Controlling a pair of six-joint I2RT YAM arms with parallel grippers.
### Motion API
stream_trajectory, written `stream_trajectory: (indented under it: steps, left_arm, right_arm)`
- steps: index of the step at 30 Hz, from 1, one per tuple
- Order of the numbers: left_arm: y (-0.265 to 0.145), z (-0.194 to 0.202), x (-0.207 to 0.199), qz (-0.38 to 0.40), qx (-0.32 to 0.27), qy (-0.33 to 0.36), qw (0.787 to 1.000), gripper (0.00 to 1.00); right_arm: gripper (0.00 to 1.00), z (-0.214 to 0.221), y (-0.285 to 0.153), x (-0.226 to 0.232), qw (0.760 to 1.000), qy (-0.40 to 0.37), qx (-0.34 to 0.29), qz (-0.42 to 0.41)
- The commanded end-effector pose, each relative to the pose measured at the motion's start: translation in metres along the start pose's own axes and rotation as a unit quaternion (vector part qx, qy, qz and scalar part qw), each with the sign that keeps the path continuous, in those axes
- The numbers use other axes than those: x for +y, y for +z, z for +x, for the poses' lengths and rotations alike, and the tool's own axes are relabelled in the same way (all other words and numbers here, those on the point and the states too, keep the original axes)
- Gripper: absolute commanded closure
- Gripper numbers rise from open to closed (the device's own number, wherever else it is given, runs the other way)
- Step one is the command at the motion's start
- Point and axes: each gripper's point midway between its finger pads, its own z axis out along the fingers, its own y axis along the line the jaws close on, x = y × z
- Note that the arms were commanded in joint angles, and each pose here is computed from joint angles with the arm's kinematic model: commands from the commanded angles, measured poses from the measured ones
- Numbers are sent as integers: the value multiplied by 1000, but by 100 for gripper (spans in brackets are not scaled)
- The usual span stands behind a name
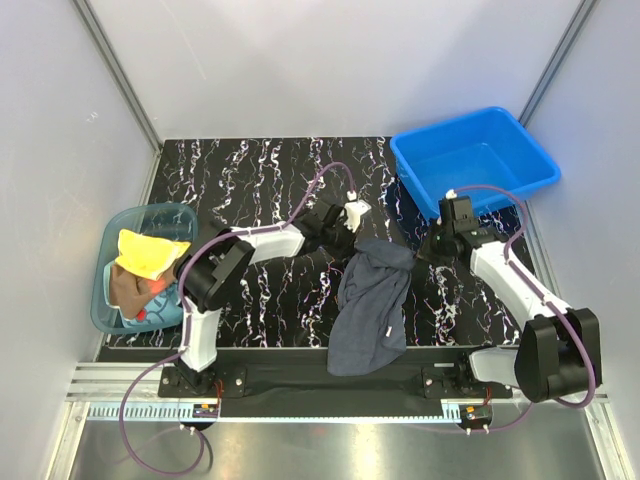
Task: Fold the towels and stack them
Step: Flatten out the crumpled towel
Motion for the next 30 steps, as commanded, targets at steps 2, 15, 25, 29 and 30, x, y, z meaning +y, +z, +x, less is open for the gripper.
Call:
stream_trajectory:
  steps: [2,15,25,29,30]
  left_arm:
    - [-57,-63,-10,-25,-45,40,998,100]
    - [-325,-192,-17,-255,-164,145,942,100]
    - [-412,-234,-9,-356,-209,177,893,100]
    - [-441,-265,-7,-396,-254,178,864,100]
    - [-442,-271,-6,-400,-260,177,861,100]
  right_arm:
    - [100,-58,-38,45,997,-4,-58,-55]
    - [100,-192,-264,170,910,-38,-316,-267]
    - [100,-227,-343,221,848,-82,-381,-359]
    - [100,-243,-341,234,835,-87,-393,-376]
    - [100,-244,-339,237,830,-92,-394,-384]
